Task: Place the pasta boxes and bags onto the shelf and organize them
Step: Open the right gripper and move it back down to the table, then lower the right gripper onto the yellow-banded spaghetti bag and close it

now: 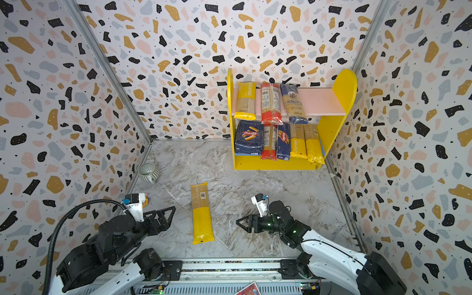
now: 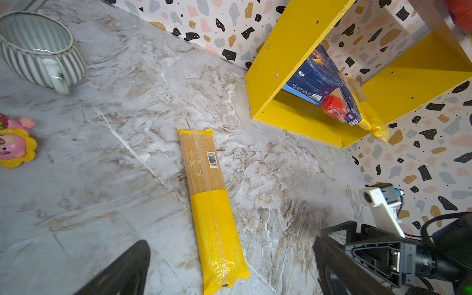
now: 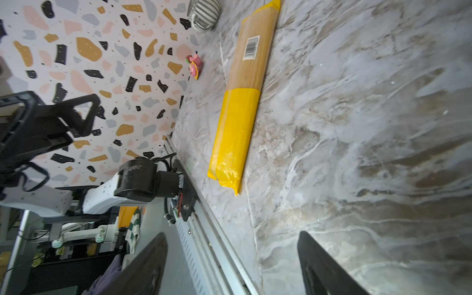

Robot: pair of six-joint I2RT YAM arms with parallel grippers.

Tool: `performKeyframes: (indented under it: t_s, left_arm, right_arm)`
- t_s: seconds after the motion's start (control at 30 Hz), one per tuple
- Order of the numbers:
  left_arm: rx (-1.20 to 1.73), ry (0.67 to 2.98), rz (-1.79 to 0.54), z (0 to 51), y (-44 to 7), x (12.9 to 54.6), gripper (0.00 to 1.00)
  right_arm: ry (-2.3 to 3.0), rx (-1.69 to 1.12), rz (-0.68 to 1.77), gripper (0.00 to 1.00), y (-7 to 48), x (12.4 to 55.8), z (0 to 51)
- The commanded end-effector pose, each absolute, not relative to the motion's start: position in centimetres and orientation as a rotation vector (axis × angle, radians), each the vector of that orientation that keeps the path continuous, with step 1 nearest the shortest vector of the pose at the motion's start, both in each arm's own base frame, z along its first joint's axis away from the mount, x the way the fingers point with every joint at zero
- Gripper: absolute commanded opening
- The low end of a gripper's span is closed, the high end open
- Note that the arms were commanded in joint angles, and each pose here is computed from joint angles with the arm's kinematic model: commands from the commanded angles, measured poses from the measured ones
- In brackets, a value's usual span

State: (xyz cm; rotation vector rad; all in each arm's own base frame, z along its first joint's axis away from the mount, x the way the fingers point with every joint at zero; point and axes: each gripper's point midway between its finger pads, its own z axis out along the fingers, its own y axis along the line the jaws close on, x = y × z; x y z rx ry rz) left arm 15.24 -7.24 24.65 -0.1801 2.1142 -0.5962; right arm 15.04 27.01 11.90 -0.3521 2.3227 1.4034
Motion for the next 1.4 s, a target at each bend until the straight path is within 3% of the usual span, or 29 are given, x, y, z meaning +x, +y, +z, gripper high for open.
performKeyframes:
  t_s: [0.0,0.33,0.57,0.77,1.0,1.37]
  left_arm:
    - [-0.176,2.12,-0.606,24.2,-7.5,15.3,1.0]
    - [-0.158,2.128,-0.581,24.1,-7.6,15.5,1.0]
    - [-0.159,2.12,-0.574,24.3,-7.1,15.2,1.0]
    - [-0.187,2.096,-0.557,25.1,-5.6,14.3,0.99]
    - [-0.223,2.061,-0.548,26.2,-3.7,13.2,1.0]
    - [-0.233,2.035,-0.571,26.7,-2.7,12.1,1.0]
  right_arm:
    - [2.21,-0.391,1.392,0.8,29.0,16.9,13.7]
    - [2.252,-0.469,1.291,0.8,32.2,18.7,12.7]
    - [2.331,-0.606,0.968,0.84,36.0,18.9,10.0]
    - [2.375,-0.698,0.781,0.97,40.4,17.7,8.1]
    - [2.398,-0.789,0.437,0.99,45.0,17.0,4.7]
    - [2.411,-0.717,-0.095,0.99,42.9,19.4,0.9]
